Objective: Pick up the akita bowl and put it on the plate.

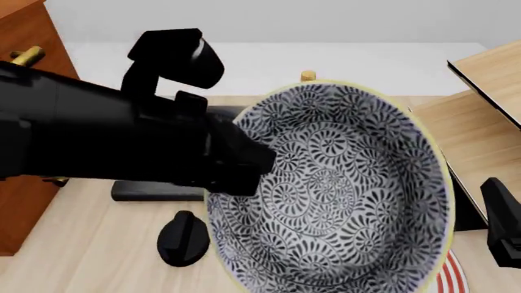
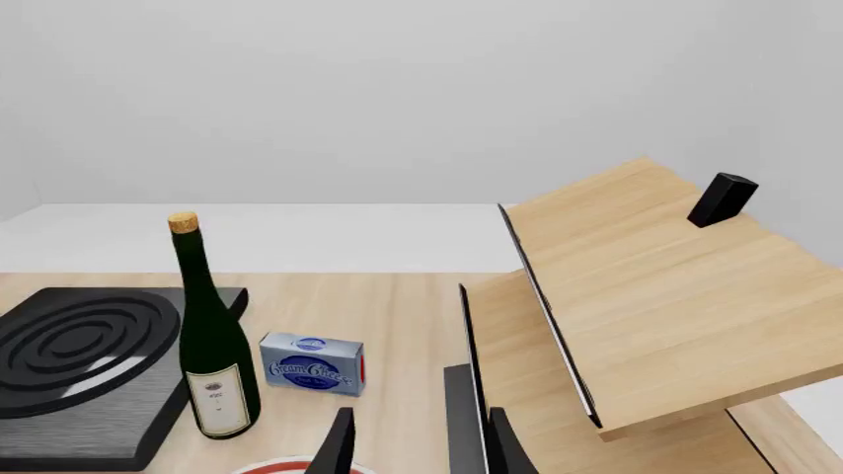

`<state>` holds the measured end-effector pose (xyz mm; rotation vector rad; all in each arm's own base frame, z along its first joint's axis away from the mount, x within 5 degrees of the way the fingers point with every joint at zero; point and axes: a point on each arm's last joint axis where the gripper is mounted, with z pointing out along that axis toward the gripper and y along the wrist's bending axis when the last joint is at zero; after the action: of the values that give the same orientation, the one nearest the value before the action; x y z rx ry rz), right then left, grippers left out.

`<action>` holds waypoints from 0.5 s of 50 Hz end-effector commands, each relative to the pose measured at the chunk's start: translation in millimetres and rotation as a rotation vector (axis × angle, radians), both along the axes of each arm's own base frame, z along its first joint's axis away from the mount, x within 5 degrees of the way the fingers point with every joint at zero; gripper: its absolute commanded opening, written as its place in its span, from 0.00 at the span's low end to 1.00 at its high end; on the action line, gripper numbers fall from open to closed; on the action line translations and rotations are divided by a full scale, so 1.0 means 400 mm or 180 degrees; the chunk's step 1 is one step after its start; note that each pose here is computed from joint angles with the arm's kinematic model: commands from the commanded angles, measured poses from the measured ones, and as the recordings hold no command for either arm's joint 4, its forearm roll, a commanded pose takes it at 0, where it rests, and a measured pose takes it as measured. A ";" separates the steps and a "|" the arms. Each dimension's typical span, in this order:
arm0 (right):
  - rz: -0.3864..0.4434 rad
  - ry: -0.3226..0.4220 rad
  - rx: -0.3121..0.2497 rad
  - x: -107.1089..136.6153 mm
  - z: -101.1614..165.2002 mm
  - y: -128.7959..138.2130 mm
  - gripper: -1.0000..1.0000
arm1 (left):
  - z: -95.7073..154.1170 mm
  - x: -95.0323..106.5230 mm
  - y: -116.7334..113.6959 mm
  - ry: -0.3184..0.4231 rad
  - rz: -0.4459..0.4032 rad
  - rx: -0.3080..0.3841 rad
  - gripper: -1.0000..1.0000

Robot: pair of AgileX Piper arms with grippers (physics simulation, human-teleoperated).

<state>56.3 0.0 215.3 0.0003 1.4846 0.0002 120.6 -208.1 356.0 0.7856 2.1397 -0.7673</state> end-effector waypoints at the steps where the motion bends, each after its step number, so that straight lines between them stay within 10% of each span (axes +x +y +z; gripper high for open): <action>1: 0.0000 -0.0001 0.0000 0.000 0.000 0.000 1.00 | 0.027 -0.026 -0.062 0.0195 -0.0185 0.0102 0.00; 25: 0.0000 -0.0001 0.0000 0.000 0.000 0.000 1.00 | -0.022 -0.003 -0.126 0.0348 -0.0133 0.0179 0.00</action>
<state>56.3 0.0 215.3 0.0003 1.4845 0.0002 114.5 -253.1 354.2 0.8665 2.2453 -0.7815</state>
